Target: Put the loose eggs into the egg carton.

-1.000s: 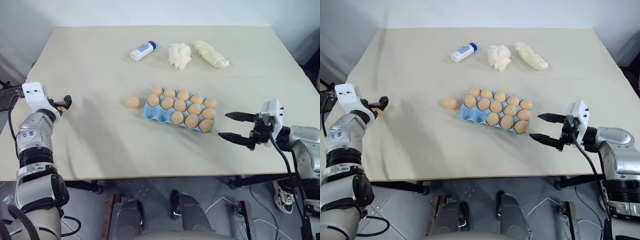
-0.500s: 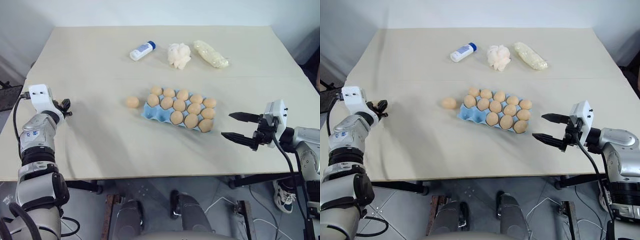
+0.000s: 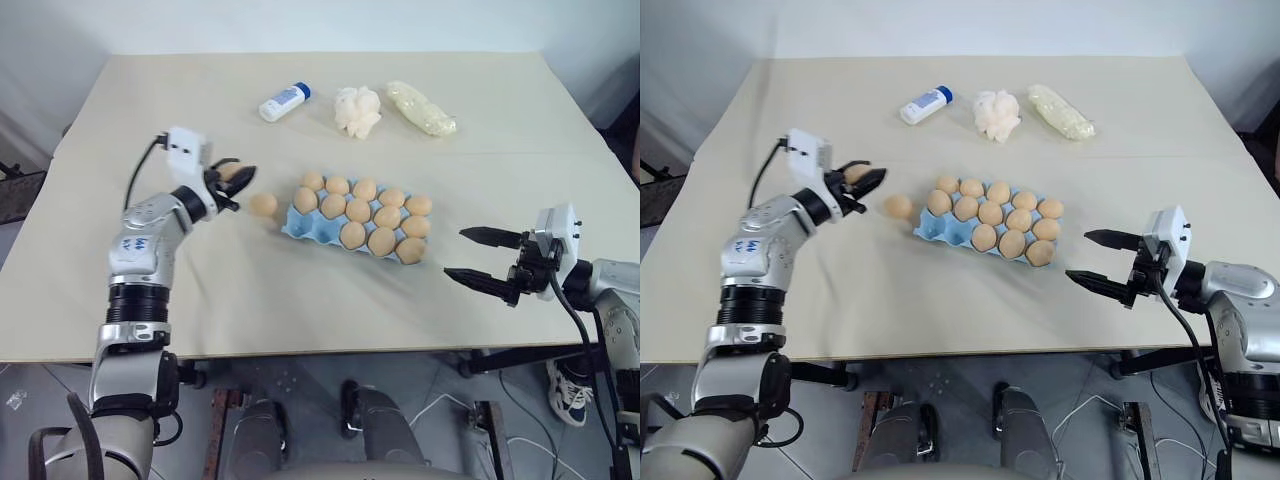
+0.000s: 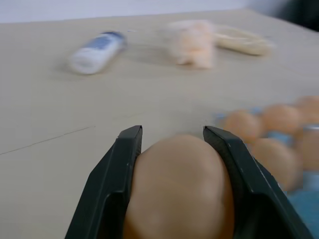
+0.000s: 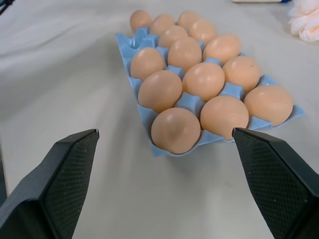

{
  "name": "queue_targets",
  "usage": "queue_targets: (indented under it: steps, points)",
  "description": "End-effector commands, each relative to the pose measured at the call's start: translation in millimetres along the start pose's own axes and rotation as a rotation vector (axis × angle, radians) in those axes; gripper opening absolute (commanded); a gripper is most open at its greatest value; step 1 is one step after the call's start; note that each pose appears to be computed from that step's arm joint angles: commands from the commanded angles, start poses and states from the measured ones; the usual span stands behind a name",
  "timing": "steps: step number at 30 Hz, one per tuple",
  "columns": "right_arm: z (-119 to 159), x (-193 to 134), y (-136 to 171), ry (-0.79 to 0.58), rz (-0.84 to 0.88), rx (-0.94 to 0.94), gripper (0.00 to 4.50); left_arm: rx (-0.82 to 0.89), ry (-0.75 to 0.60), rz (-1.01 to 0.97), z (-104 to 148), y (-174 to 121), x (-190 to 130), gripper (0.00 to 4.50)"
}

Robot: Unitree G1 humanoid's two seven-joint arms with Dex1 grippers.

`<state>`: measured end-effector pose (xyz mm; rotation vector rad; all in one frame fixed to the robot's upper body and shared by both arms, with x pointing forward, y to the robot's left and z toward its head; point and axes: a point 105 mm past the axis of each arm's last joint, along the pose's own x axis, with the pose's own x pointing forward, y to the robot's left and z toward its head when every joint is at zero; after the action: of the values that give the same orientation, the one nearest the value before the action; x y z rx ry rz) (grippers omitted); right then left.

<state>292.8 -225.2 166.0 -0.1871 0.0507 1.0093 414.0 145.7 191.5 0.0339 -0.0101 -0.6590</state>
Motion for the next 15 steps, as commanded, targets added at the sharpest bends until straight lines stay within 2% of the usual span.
queue_targets:
  steps: [1, 3, 9, 14, 15]
  points:
    - [14.6, -7.0, 3.6, -0.056, -0.028, -0.057, 4.50, 0.064, -0.071, -0.225, 18.2, -45.6, 15.6, 1.66]
    - [10.7, -9.2, 5.4, -0.046, -0.051, -0.050, 4.50, 0.076, -0.062, -0.318, 14.4, -63.9, 19.8, 1.66]
    - [4.7, -12.4, 10.5, -0.042, -0.090, -0.032, 4.50, 0.092, -0.005, -0.440, -1.7, -91.3, 29.8, 1.66]
    - [1.4, -13.5, 13.9, -0.041, -0.112, -0.022, 4.50, 0.094, 0.036, -0.436, -8.8, -92.6, 39.6, 1.66]
    - [1.0, -13.8, 14.4, -0.041, -0.116, -0.020, 4.50, 0.092, 0.049, -0.441, -10.8, -92.9, 40.3, 2.00]
